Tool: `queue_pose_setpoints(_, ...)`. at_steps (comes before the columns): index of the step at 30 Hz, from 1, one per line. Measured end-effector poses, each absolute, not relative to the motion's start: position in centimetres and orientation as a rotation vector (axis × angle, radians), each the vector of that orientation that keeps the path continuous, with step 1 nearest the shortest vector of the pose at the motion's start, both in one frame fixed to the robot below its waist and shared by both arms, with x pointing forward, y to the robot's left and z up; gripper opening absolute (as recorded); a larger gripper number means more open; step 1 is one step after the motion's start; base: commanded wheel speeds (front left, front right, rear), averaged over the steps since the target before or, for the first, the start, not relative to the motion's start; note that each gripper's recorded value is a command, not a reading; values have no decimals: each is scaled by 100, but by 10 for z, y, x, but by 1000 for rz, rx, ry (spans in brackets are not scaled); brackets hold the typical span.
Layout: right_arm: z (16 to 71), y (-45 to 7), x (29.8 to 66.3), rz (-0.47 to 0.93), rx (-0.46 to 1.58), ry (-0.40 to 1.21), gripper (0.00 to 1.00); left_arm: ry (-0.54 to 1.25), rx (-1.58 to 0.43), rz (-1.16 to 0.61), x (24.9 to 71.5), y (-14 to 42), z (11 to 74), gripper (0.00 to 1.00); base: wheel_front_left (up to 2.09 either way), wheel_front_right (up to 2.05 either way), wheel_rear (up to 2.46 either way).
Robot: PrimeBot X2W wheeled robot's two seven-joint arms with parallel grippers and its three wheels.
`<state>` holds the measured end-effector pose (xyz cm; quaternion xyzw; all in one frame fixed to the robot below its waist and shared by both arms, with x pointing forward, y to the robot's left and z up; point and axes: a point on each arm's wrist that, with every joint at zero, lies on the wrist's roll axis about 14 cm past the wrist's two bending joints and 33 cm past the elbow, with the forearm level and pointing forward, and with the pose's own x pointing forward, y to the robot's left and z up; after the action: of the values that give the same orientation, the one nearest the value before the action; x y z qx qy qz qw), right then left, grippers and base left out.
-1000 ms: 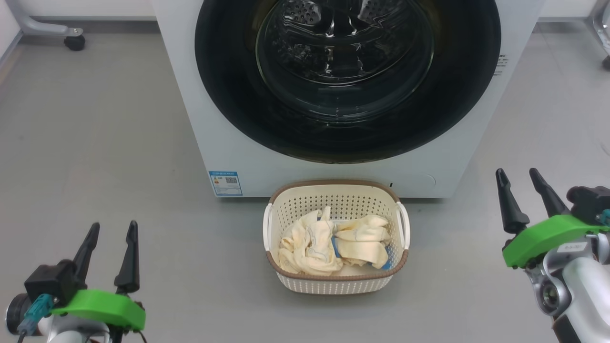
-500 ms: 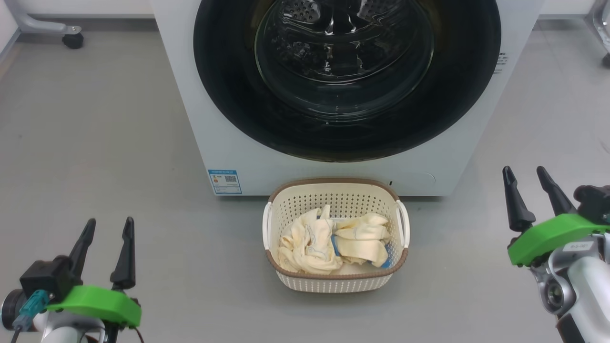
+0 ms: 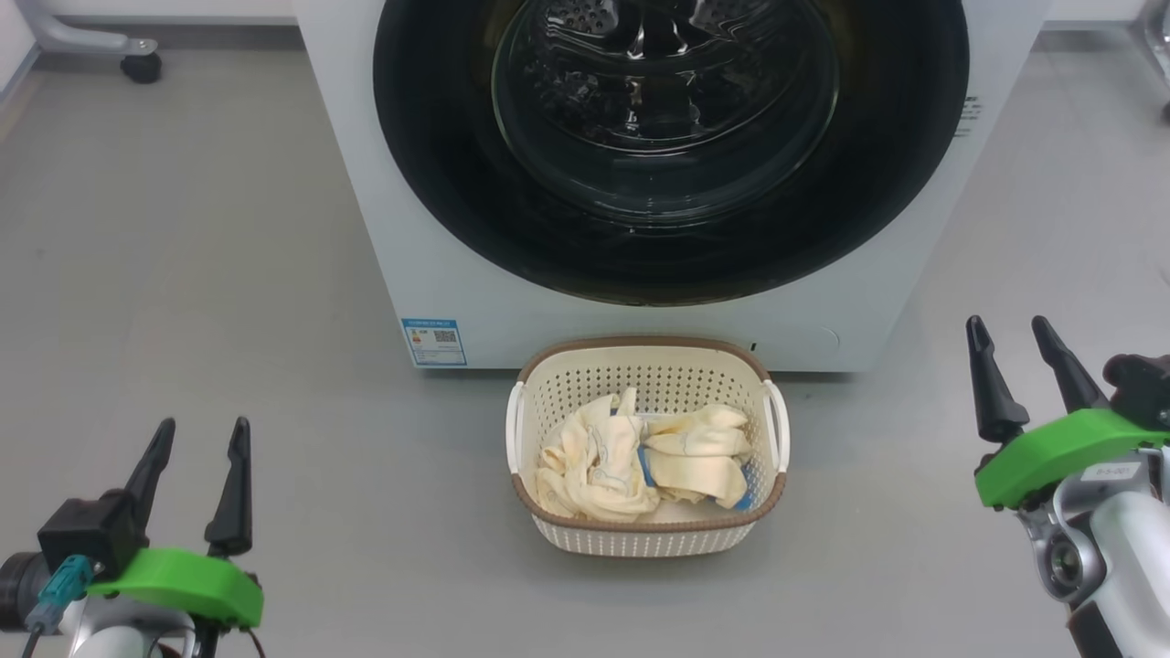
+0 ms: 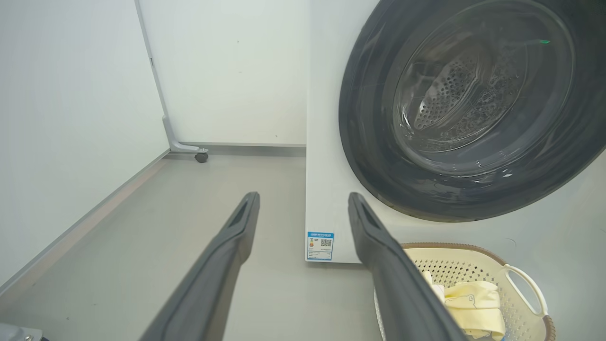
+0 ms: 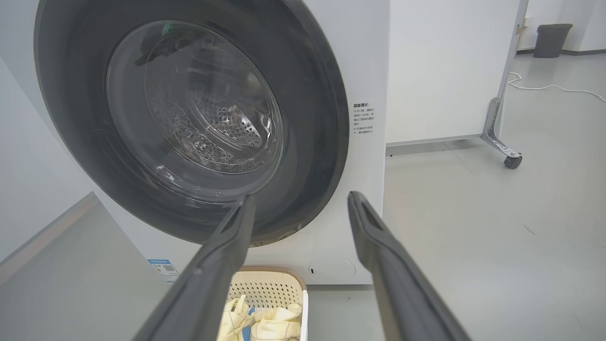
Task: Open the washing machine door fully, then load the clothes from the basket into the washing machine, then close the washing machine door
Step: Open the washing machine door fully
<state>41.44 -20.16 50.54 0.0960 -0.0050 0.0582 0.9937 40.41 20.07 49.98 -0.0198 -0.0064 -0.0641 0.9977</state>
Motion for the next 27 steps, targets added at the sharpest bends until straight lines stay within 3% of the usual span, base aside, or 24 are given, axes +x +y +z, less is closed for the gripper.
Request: queue_pose_setpoints(27, 502, -201, 416, 110, 202, -7, 100, -16, -23, -137, 412, 197, 500, 100, 118, 118, -236)
